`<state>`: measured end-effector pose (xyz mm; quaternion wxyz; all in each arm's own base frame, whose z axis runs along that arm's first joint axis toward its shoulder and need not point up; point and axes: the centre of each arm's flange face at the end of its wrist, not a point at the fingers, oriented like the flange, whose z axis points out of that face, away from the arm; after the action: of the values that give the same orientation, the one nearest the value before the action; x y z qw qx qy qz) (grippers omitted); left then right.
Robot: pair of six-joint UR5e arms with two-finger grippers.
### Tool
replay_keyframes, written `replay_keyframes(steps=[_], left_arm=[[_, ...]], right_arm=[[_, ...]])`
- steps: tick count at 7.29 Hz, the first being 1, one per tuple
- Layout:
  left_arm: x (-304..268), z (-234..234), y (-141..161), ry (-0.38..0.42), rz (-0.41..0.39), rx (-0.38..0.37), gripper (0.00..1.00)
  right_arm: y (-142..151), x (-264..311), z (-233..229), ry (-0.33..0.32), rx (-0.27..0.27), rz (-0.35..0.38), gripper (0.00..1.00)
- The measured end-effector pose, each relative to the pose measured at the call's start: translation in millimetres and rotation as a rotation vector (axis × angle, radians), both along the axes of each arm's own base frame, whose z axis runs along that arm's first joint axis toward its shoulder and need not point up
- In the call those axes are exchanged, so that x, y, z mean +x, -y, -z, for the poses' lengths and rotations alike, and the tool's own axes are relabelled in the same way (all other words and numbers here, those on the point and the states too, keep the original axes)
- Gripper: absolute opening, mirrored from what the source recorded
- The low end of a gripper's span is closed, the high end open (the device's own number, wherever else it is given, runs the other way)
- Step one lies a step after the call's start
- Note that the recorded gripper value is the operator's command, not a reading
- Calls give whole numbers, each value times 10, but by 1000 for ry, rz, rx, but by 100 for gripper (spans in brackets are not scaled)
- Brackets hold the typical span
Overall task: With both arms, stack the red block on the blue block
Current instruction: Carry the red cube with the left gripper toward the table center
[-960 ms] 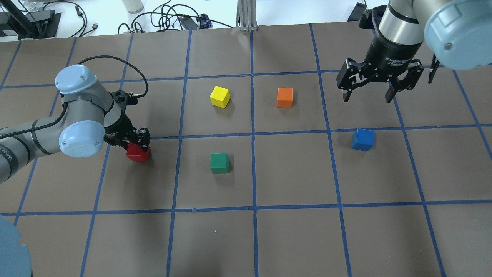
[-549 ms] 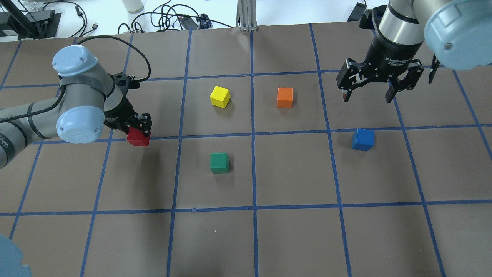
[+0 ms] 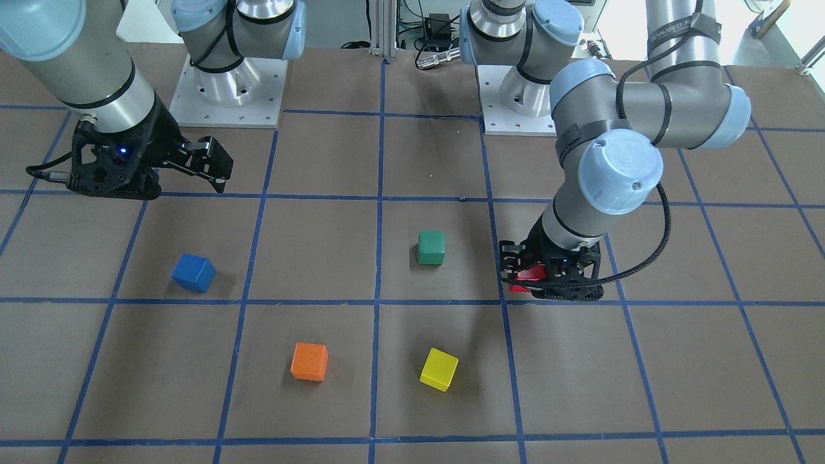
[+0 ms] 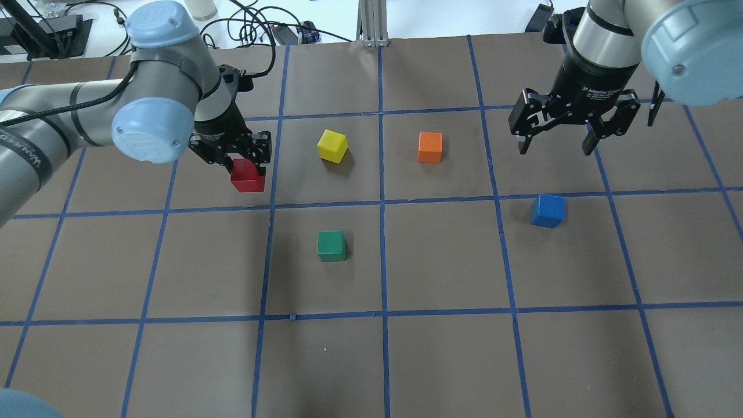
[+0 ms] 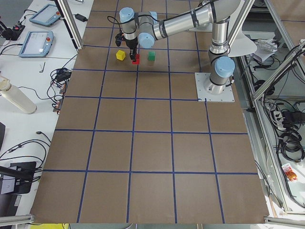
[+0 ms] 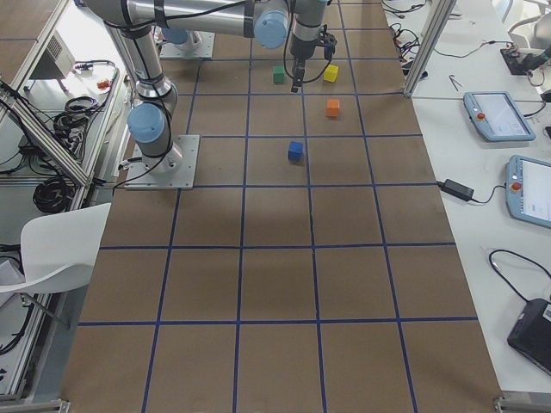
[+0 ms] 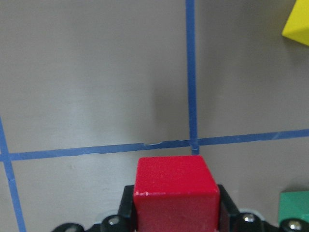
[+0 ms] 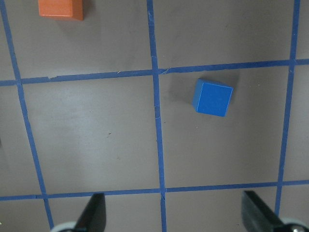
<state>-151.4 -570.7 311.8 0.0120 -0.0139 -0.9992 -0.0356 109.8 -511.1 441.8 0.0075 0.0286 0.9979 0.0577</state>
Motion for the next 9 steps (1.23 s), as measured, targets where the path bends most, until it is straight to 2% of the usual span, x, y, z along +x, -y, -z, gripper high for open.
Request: replay_keyframes(steps=[4,9], left_arm=[[-1039,209,-206,-78,-61,35,0],[-1951,793,-365,-131,-77,27,0]], right_arm=[[4,1,-15,0,-5,7,100],[-9,1,-46,-1,-12,6,100]])
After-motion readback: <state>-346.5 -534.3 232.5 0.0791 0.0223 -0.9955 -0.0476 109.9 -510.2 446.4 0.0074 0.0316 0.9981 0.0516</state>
